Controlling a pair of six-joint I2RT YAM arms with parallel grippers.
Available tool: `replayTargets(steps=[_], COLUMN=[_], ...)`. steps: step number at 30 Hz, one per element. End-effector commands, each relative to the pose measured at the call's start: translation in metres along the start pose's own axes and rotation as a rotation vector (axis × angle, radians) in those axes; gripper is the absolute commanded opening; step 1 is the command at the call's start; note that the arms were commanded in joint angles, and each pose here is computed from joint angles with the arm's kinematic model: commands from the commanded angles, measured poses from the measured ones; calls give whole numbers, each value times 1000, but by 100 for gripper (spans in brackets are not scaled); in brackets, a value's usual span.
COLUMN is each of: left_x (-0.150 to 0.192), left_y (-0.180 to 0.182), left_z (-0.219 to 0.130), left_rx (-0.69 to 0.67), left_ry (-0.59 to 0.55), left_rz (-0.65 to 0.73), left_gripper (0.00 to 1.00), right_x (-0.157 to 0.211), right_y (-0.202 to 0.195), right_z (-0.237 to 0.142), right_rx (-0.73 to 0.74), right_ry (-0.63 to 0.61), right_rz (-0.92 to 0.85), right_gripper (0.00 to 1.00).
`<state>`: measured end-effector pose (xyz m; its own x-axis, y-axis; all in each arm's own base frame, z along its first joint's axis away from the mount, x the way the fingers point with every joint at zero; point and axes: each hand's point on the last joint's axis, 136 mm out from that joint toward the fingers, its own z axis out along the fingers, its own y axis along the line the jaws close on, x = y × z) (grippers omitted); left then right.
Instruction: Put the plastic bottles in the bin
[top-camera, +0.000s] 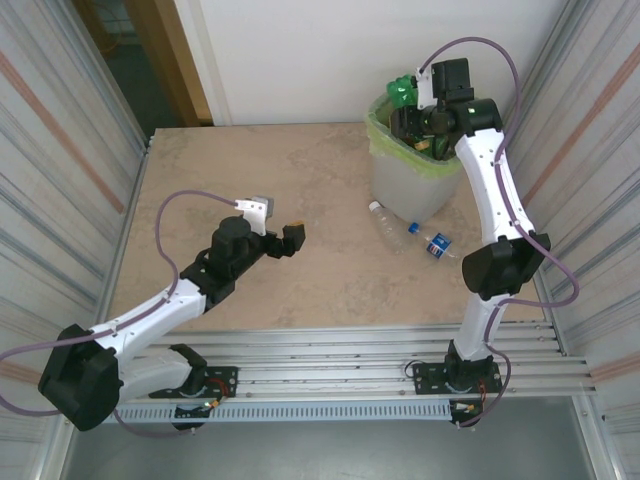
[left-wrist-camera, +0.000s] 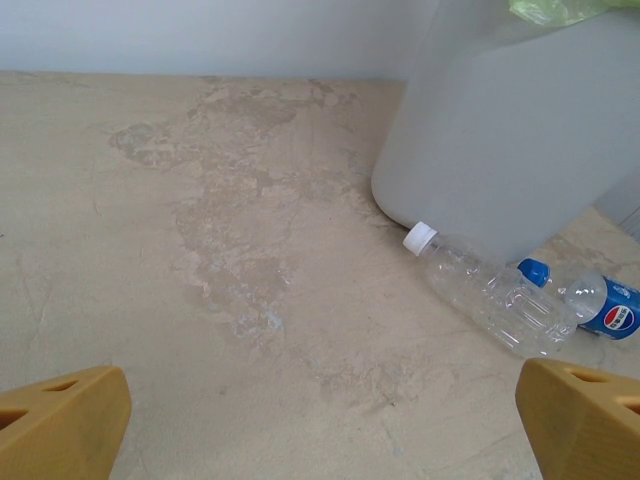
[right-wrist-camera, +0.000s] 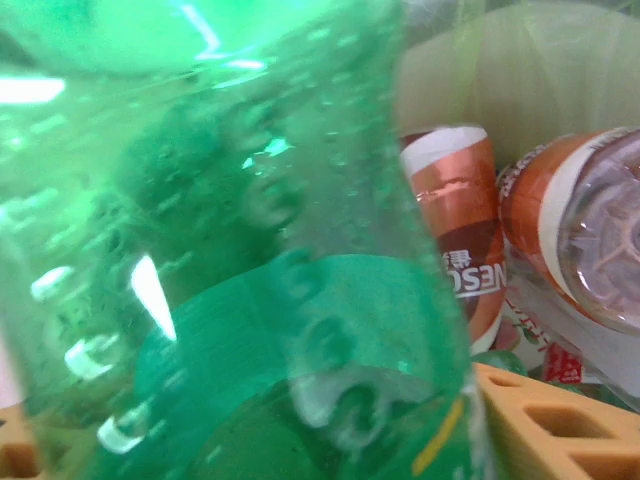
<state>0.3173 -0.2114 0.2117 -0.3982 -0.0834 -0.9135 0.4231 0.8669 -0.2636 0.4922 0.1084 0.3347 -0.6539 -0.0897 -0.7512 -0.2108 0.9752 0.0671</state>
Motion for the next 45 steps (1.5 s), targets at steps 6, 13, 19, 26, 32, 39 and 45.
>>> replayTargets(steps=[6,13,19,26,32,39,45], left_x=[-6,-5,-4,-6,-6,-7,-3], left_y=[4,4,5,4,6,11,16], left_z=[-3,-2,-3,-3,-4,-6,-11], left_rx=[-14,-15,-17,-17,-27,-47,-66], left_ry=[-26,-24,-22,-26,-31,-44,-41], left_rz=[-21,-22,-21,-20,-20,-16,-22], left_gripper=[99,99,99,99,99,99,99], right_x=[-5,-5,-9,-17,-9,41,96], right_y=[1,6,11,9,15,35,51], right_z=[-15,-16,-26,-58,-93,-116,-127], right_rx=[23,21,11,35,60,101,135], right_ry=[-12,-12,-37,-86,-122,-124,-100], right_rz=[-52,-61,-53,-11,-12,-36,-48], right_gripper=[76,77,75,77,79,80,81])
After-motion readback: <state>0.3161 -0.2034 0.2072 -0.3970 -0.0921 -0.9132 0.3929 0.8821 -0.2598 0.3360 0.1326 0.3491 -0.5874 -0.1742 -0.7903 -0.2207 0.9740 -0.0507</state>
